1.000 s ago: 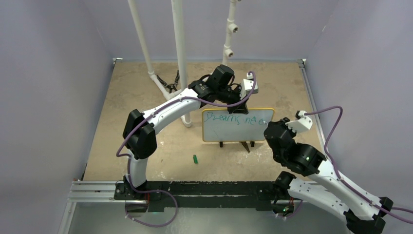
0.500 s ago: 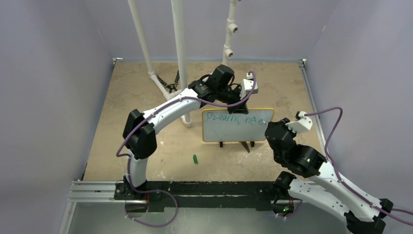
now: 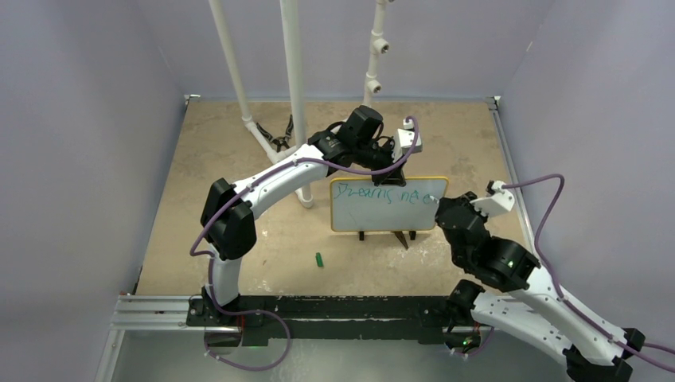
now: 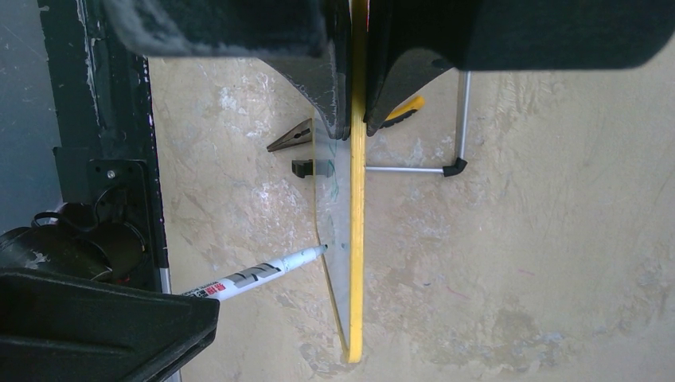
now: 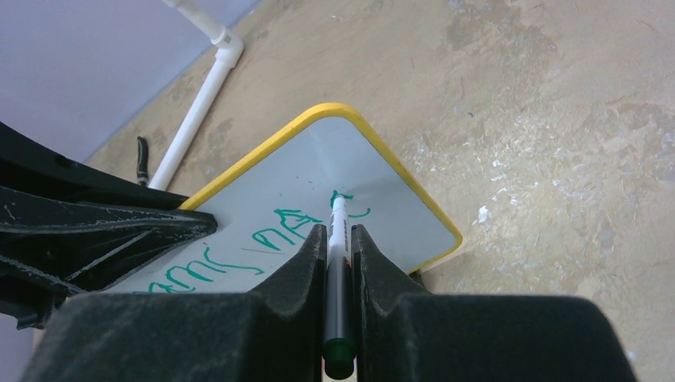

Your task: Write a sentence on the whiteboard

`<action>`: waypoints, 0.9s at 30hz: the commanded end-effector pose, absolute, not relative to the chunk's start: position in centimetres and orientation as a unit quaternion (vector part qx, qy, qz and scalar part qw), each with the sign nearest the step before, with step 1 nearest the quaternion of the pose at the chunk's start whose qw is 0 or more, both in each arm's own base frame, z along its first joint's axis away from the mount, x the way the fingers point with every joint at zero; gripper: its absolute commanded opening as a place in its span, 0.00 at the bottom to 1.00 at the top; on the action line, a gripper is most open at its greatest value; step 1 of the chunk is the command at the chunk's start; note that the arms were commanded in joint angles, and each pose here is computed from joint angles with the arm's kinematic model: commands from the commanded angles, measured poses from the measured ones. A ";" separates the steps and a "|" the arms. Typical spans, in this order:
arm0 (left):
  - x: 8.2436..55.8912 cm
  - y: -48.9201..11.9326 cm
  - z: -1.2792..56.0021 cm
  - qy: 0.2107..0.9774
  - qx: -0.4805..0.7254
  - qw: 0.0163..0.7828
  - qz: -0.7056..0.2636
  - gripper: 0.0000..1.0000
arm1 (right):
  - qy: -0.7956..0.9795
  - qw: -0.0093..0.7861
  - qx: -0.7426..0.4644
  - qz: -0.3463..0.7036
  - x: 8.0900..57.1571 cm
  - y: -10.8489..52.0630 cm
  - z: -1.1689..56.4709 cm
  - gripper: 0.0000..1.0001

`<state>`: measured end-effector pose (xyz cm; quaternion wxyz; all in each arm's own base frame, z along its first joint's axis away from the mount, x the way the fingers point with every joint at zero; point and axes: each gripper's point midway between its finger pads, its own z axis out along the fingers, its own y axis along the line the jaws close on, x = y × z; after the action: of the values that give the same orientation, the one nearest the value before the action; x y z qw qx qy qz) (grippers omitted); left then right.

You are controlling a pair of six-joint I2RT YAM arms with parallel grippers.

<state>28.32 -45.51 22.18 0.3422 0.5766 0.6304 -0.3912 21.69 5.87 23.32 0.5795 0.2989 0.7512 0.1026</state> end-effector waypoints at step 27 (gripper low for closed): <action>28.8 -44.2 21.7 0.638 0.578 0.344 -0.375 0.00 | 0.720 0.590 0.360 0.065 21.6 3.6 23.6 0.00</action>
<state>28.58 -45.39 22.18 0.3469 0.5737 0.6305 -0.3912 21.26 4.11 22.94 0.5725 0.3415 0.7429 0.0606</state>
